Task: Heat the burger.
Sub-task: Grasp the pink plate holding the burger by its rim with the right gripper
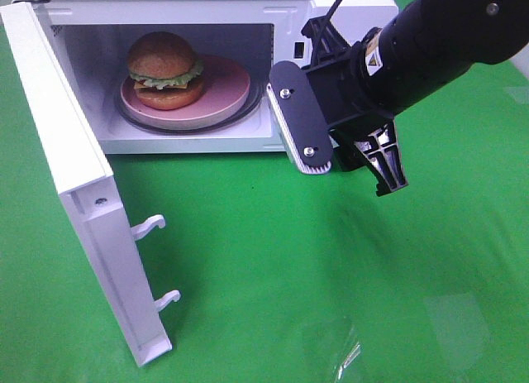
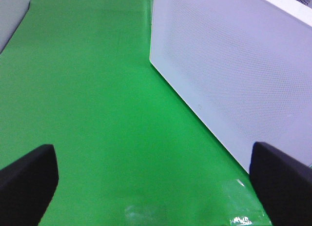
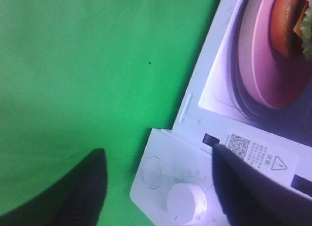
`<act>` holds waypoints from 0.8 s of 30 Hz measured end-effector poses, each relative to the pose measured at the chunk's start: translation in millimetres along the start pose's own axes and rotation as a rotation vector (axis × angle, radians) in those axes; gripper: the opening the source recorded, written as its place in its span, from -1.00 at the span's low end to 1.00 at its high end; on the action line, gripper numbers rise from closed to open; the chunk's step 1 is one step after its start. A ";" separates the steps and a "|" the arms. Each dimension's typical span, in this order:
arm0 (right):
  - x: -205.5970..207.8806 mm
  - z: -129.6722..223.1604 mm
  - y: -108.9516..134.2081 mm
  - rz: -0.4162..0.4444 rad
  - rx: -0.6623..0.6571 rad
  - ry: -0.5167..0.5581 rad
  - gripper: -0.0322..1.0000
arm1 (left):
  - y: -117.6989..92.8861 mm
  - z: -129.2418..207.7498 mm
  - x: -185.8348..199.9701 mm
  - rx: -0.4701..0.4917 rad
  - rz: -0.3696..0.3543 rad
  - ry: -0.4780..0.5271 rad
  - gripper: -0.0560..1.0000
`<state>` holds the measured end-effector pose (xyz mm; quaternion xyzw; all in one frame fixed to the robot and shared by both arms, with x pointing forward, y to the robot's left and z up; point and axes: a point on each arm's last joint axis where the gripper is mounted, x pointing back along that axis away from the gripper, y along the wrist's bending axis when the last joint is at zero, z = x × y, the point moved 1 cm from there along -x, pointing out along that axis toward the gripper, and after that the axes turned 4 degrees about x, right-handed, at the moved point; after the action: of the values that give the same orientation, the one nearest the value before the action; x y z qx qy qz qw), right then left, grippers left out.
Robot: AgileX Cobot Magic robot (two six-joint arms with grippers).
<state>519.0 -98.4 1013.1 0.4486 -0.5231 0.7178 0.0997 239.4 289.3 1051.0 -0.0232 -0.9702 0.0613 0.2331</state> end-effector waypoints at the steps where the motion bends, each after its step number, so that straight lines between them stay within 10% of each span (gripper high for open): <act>1: 0.0 0.0 0.0 0.000 0.000 0.000 0.27 | 0.0 0.0 0.0 0.000 0.000 0.000 0.98; 6: -2.9 -0.5 -4.9 0.053 -0.059 -0.004 0.68 | 0.0 0.0 0.0 0.000 0.000 0.000 0.98; 24: -58.2 -27.7 -28.1 0.038 0.022 -0.014 0.69 | 0.0 0.0 0.0 0.000 0.000 0.000 0.98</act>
<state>554.9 -44.0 986.8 0.4447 -0.5243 0.7220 0.0776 239.4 289.3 1051.0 -0.0232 -0.9702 0.0613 0.2331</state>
